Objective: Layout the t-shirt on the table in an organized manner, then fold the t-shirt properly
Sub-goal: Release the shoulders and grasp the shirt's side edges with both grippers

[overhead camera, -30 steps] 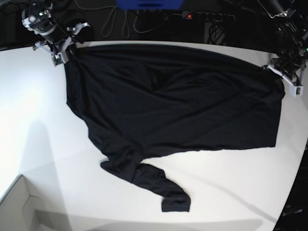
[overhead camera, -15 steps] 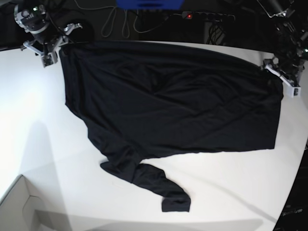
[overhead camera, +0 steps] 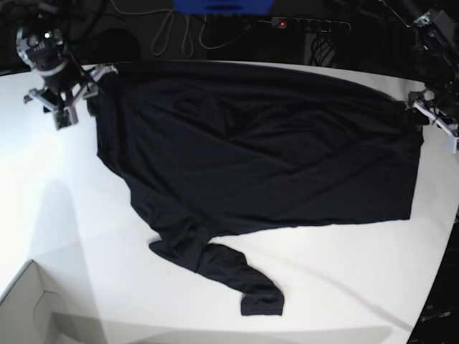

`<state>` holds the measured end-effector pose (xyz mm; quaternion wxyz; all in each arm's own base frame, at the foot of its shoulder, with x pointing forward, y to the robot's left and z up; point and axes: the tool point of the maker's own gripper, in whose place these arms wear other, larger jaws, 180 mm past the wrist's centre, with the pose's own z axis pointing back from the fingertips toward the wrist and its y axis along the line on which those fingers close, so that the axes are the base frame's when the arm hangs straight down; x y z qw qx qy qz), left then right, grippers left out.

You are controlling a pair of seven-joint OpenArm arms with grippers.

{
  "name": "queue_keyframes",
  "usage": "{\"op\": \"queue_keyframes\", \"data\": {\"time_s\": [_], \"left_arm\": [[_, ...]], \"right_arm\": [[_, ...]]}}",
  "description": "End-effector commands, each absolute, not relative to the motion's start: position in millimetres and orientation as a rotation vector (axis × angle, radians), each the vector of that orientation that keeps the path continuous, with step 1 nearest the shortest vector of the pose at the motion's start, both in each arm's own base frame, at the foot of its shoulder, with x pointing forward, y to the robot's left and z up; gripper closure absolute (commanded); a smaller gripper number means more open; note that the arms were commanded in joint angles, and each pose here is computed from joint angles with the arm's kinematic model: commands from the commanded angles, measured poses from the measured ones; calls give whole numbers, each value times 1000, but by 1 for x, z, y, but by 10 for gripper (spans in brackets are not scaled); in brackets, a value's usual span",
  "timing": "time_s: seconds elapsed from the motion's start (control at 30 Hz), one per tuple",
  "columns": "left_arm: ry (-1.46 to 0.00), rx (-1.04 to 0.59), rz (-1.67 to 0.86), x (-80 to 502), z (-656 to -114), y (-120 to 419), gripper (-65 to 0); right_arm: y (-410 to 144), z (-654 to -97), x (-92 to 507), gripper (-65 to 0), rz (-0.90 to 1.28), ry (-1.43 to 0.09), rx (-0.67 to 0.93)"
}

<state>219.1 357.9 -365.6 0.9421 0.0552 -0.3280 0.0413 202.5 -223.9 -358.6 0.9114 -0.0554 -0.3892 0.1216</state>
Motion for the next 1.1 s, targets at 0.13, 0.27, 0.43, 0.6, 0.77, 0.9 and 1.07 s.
{"op": "queue_keyframes", "data": {"time_s": [0.13, 0.27, 0.43, 0.6, 0.77, 0.9, 1.07], "left_arm": [[-819, 158, 102, 257, -323, 374, -419], [-863, 112, 192, 301, -320, 388, -419], [-843, 65, 241, 359, -326, 390, -420], [-919, 59, 230, 400, -326, 387, -420], [-1002, 22, 235, 415, -332, 385, -420], [-1037, -49, 226, 428, -351, 371, -420], [-1053, -31, 306, 432, -367, 380, -420]], "right_arm": [[-222, -326, 248, -276, 257, -948, -130], [-202, -312, 283, -329, 293, -1025, -85], [-179, -309, 317, -379, 358, -1060, -26], [-168, -312, 330, -381, 374, -1063, 9], [-166, -323, 330, -381, 368, -1035, 29], [-166, -328, 330, -381, 364, -1023, 36], [-172, -329, 329, -381, 375, -1015, 20]]}}
